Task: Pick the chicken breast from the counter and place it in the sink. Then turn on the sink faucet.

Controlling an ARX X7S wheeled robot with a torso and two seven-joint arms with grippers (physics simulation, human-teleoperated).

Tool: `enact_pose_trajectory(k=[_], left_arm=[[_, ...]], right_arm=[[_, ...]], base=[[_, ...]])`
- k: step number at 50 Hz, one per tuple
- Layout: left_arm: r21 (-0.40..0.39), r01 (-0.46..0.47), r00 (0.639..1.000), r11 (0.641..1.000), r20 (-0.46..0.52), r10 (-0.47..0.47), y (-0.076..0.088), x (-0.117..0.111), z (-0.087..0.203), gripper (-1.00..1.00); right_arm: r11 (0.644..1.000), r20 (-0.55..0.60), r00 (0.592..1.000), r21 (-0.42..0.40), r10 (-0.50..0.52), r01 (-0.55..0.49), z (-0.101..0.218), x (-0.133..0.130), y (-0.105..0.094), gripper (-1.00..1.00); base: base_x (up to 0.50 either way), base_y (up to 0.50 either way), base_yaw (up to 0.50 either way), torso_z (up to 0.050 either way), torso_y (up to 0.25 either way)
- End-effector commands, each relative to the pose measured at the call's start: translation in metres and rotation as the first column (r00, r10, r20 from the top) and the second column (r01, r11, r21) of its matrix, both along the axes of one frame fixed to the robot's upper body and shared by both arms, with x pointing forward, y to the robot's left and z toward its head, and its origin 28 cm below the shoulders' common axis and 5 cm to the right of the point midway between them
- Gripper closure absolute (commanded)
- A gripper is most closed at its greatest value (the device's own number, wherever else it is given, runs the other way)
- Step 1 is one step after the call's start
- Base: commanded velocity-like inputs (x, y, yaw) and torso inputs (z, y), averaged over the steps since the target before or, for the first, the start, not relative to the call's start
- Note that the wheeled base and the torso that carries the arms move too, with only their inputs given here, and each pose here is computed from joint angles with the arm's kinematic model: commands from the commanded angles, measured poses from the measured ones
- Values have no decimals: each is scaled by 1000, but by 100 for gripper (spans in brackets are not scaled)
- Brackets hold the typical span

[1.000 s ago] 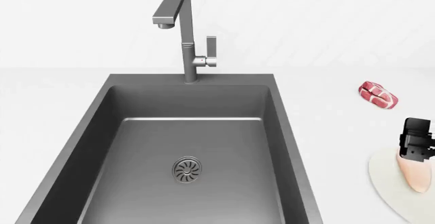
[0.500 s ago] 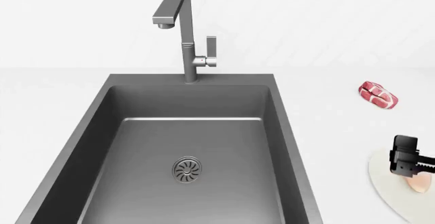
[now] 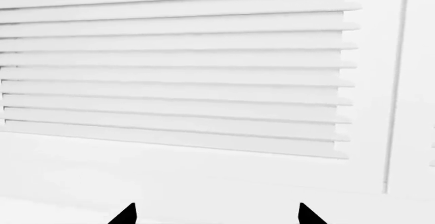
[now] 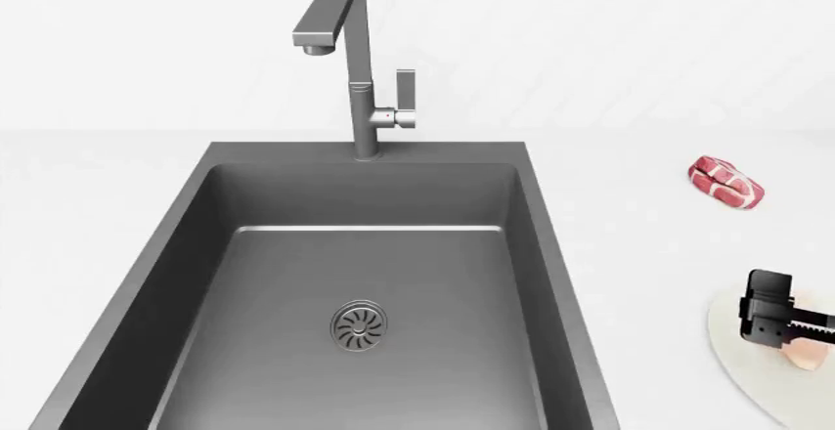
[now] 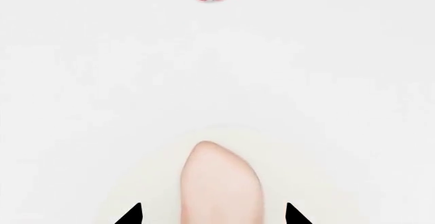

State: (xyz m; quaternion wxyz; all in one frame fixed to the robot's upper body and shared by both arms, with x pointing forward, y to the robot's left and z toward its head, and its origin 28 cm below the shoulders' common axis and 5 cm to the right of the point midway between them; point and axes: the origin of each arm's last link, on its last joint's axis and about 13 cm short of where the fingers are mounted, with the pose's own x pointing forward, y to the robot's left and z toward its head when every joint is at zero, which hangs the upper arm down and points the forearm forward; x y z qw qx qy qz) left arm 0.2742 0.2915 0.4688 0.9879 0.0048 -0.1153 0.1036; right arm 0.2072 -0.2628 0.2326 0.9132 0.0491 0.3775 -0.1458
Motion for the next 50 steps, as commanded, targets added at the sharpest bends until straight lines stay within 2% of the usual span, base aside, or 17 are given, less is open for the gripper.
enact_pose_trajectory(k=[1,43,44,50], left_arm=[[1,-2,1000,1000,-5,2,1,2,-2,-100],[-8,-7,1000,1000,-8,7,3,3,-5,-100],[-7,-7,1000,1000,-10,7,3,3,-6,-100],[-9,-5,1000,1000,-7,5,3,2,-5,-100]], right_arm=[[1000,-5,1000,16,1,-1,-11,3,0,-100],[998,-35,999,50,-27,29,-39,-2,-6,-100],[998,-36,999,51,-22,23,-38,-3,-5,100],[998,-20,1000,53,-16,17,-35,-1,-4,100]], base=[[0,0,0,0,0],[0,0,0,0,0],[0,0,0,0,0],[0,0,0,0,0]])
